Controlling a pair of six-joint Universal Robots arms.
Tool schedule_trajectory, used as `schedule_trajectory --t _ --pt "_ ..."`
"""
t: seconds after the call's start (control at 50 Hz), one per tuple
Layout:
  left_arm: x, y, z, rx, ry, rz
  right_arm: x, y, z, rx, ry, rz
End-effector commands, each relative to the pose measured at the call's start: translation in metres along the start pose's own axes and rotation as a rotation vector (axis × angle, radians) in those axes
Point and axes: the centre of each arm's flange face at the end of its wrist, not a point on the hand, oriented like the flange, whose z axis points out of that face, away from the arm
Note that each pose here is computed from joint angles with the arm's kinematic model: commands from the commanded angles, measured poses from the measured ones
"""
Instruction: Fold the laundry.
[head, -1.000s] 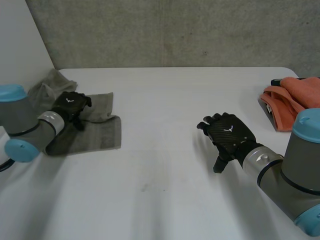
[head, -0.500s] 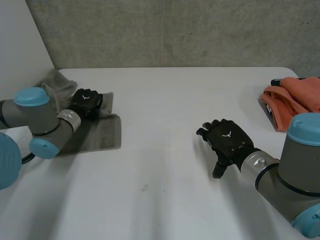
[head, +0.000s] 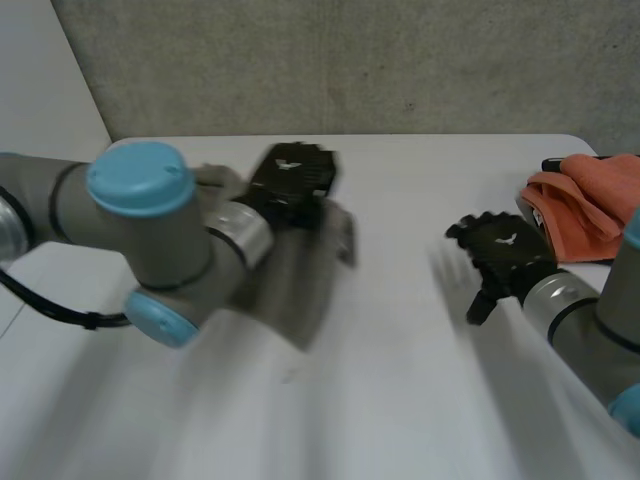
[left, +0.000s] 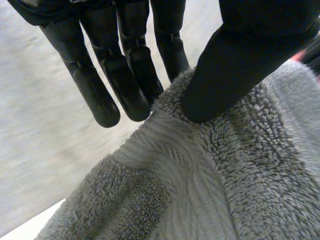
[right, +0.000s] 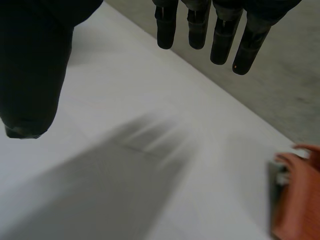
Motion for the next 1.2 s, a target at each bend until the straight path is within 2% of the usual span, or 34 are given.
schedule_trajectory --t 0.02,0.04,0.1,0.22,0.26,0.34,0.42,0.5,0.64,0.76,0.94,1.04,1.2 --pt "0.109 0.007 -0.001 0.036 0.192 -0.178 0.033 -0.001 0.004 -0.016 0.148 0.030" --pt "0.119 0.011 0.003 0.044 0.210 -0.173 0.035 -0.001 0.005 -0.016 0.152 0.030" --pt "0.122 0.013 0.009 0.056 0.209 -0.162 0.041 0.000 0.006 -0.014 0.170 0.033" --pt "0.106 0.004 0.006 0.071 0.177 -0.116 0.048 -0.002 0.006 -0.006 0.183 0.034" --pt "0.066 -0.012 0.005 0.091 0.092 -0.057 0.048 -0.005 0.005 0.004 0.177 0.026" --pt "0.017 -0.026 0.000 0.101 -0.011 0.056 0.046 -0.015 0.001 0.026 0.149 0.012" --pt "-0.011 -0.025 0.001 0.088 -0.063 0.177 0.036 -0.022 -0.015 -0.025 0.057 -0.018" --pt "-0.030 -0.017 0.003 0.064 -0.019 0.243 0.025 -0.023 -0.035 -0.121 -0.018 -0.043" --pt "-0.028 0.024 0.015 0.004 0.174 0.226 0.004 -0.021 -0.052 -0.161 -0.076 -0.067" --pt "-0.025 0.042 0.030 0.005 0.204 0.228 -0.007 -0.008 -0.056 -0.185 -0.096 -0.067" --pt "-0.015 0.075 0.050 -0.003 0.234 0.228 -0.009 0.016 -0.041 -0.141 -0.038 -0.069" --pt "-0.015 0.084 0.053 -0.013 0.236 0.226 -0.008 0.032 -0.025 -0.177 0.003 -0.071" --pt "-0.013 0.094 0.057 -0.014 0.244 0.258 -0.008 0.036 -0.019 -0.190 0.007 -0.072"
